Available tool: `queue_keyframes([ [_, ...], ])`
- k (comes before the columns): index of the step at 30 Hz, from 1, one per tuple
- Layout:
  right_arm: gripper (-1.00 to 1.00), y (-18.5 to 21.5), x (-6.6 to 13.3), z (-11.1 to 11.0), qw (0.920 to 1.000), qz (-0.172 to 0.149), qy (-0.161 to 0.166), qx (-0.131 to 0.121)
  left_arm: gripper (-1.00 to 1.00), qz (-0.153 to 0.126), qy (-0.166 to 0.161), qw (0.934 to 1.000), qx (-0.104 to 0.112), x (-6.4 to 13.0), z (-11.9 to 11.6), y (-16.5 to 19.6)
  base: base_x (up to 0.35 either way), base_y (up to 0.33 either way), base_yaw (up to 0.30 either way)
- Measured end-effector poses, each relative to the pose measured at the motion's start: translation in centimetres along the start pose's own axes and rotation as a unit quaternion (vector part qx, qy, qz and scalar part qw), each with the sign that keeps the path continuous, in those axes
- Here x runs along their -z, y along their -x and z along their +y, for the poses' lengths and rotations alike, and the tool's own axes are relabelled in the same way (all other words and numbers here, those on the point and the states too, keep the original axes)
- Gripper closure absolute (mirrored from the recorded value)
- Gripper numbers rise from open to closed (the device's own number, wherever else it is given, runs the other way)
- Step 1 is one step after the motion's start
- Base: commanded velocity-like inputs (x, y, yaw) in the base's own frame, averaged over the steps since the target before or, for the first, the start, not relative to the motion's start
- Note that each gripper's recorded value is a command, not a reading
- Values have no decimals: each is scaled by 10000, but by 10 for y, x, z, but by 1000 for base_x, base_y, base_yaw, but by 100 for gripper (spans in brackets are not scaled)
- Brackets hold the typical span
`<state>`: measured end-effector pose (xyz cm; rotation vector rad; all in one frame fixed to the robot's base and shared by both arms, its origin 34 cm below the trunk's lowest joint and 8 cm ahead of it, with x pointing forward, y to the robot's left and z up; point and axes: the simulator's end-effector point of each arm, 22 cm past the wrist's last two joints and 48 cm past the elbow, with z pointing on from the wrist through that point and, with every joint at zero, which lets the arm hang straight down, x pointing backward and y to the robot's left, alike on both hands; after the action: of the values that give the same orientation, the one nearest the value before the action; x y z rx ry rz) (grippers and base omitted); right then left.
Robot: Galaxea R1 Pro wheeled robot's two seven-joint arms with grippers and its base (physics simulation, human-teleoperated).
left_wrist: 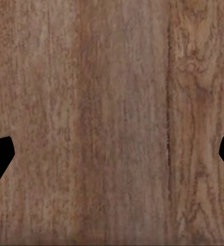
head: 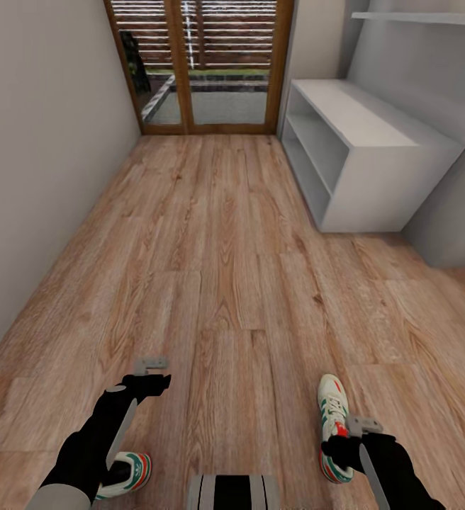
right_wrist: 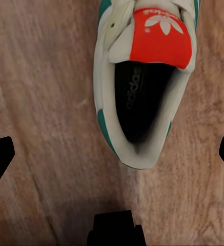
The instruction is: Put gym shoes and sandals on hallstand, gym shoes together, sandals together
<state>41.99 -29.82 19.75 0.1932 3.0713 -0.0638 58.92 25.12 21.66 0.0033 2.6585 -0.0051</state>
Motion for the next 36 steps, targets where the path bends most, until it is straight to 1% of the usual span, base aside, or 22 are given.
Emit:
queue_keyframes([
  [3,-100,0,-4,0,10000,30,-8,0,-100,63,-4,10000,-5,-4,0,-6,0,0,0],
  [8,-100,38,-4,4,9998,-198,18,-8,-100,168,-8,9999,-9,-11,-1,-17,0,0,0],
  [11,-100,51,-5,5,9997,-261,21,-10,-100,239,-7,9997,-13,-15,-1,-25,0,0,0],
  [16,-100,56,-10,6,9997,-250,12,-8,-100,346,-9,9994,-11,-21,-1,-36,0,0,0],
  [22,-100,87,-12,10,9992,-403,31,-14,-100,473,-9,9989,-13,-28,-1,-49,0,0,0],
  [30,-100,86,-24,11,9995,-315,36,-20,-100,634,-7,9980,-14,-37,-1,-66,0,0,0],
  [36,-100,79,-34,4,9997,-218,4,-121,-100,758,-7,9971,-14,-44,-1,-80,0,0,0],
])
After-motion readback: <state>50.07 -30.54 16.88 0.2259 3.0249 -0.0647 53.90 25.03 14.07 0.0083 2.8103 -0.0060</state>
